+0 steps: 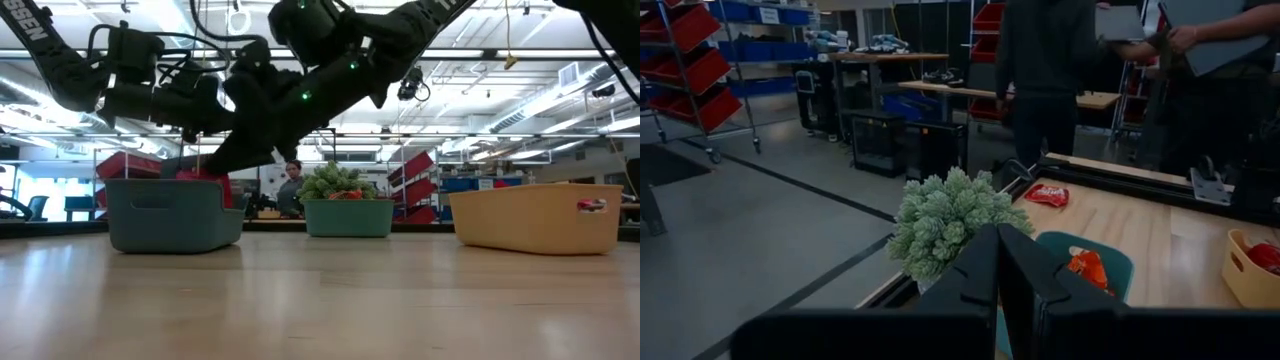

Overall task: Sort candy
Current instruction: Put the red candy into the blue bin

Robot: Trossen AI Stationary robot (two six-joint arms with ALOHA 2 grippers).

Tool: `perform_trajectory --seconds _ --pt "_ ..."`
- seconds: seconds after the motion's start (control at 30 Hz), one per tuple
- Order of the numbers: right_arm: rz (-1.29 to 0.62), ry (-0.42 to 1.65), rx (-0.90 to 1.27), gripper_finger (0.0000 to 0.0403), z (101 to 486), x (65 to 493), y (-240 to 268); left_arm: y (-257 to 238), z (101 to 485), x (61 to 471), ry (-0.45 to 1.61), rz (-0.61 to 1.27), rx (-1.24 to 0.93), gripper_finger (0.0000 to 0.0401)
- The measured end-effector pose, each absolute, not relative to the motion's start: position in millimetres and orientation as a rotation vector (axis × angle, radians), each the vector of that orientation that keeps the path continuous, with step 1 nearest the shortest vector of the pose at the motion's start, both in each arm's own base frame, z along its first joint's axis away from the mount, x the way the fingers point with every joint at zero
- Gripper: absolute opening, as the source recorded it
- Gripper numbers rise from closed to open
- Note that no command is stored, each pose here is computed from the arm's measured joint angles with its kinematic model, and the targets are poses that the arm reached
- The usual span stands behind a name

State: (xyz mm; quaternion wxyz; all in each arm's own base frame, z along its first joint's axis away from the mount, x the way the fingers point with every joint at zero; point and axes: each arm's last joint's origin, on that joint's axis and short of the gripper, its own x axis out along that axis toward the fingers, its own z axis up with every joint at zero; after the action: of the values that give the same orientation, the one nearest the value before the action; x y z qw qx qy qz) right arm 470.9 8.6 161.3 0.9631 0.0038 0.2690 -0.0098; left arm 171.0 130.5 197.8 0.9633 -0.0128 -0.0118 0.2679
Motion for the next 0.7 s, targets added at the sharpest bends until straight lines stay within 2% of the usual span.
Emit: perform_trajectory --seconds 0.1,0.33,0.43,0.5,0.57,0.7 --pt "-0.010 0.539 0.009 0.0055 163 471 10 130 198 171 -0.023 0.543 -0.026 0.0011" --pt "-0.010 0.537 0.009 0.0195 166 470 10 130 198 171 -0.024 0.543 -0.030 0.0011" --pt "-0.030 0.569 -0.011 0.0234 178 464 7 130 197 171 -0.020 0.543 -0.033 0.0011" --pt "-0.099 0.594 -0.031 0.0234 196 455 1 130 197 171 -0.018 0.543 -0.034 0.0012" --pt "-0.176 0.608 -0.068 0.0212 218 443 -10 130 197 171 -0.015 0.540 -0.035 0.0011" --pt "-0.296 0.659 -0.099 0.0114 252 417 -35 130 195 171 -0.001 0.528 -0.036 0.0011"
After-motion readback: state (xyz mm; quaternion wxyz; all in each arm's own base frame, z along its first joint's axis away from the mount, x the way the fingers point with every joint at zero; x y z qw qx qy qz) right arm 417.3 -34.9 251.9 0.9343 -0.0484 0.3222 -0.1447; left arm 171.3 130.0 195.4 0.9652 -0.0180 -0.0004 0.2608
